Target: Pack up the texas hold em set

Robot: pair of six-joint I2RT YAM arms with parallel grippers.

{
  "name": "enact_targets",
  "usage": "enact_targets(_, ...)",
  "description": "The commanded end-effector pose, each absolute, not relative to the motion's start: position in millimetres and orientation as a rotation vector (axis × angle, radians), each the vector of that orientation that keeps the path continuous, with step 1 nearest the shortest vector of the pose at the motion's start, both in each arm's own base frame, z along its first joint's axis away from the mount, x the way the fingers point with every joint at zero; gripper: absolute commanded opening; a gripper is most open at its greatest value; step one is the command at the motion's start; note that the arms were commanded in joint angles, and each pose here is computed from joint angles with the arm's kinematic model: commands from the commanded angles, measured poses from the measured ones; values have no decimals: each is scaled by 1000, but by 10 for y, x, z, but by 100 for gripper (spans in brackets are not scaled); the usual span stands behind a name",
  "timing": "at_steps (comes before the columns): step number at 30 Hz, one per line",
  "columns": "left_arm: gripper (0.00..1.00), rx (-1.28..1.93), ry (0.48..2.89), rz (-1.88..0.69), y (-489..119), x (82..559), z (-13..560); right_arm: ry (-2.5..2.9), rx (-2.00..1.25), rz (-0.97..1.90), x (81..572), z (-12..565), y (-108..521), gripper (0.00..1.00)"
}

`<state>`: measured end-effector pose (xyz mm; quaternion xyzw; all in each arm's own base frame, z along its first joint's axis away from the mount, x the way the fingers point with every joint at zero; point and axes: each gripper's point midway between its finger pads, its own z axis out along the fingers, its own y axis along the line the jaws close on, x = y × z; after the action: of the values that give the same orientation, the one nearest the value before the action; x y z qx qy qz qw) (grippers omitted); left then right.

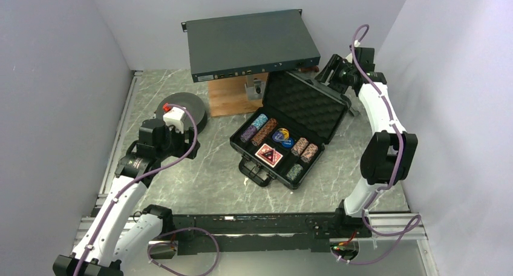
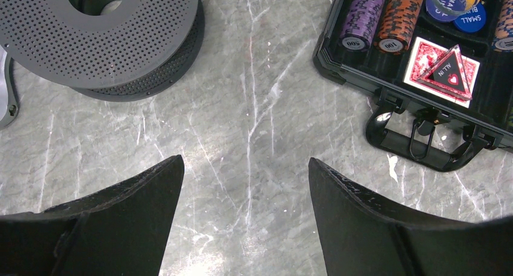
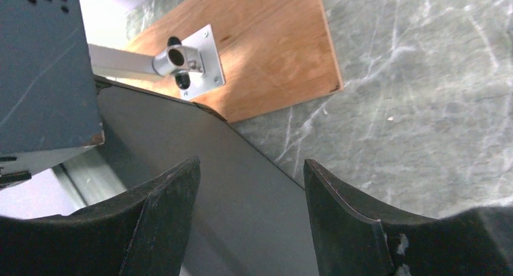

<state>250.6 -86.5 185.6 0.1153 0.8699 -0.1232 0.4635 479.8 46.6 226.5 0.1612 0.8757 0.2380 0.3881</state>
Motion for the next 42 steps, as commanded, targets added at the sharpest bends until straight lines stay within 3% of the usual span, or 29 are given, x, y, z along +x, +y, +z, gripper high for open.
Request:
enact_targets(1,81,291,2077,-290,-864,2558,2025,2316,342,671,4556,2162,789,66)
enact_targets(29,80,273,2077,-263,-815,2550,2034,2401,123,709,4046,2005,1555,66)
enact_targets(42,80,279,2080,-284,-847,2544,2028,2284,109,672,3699,2296,1592,65)
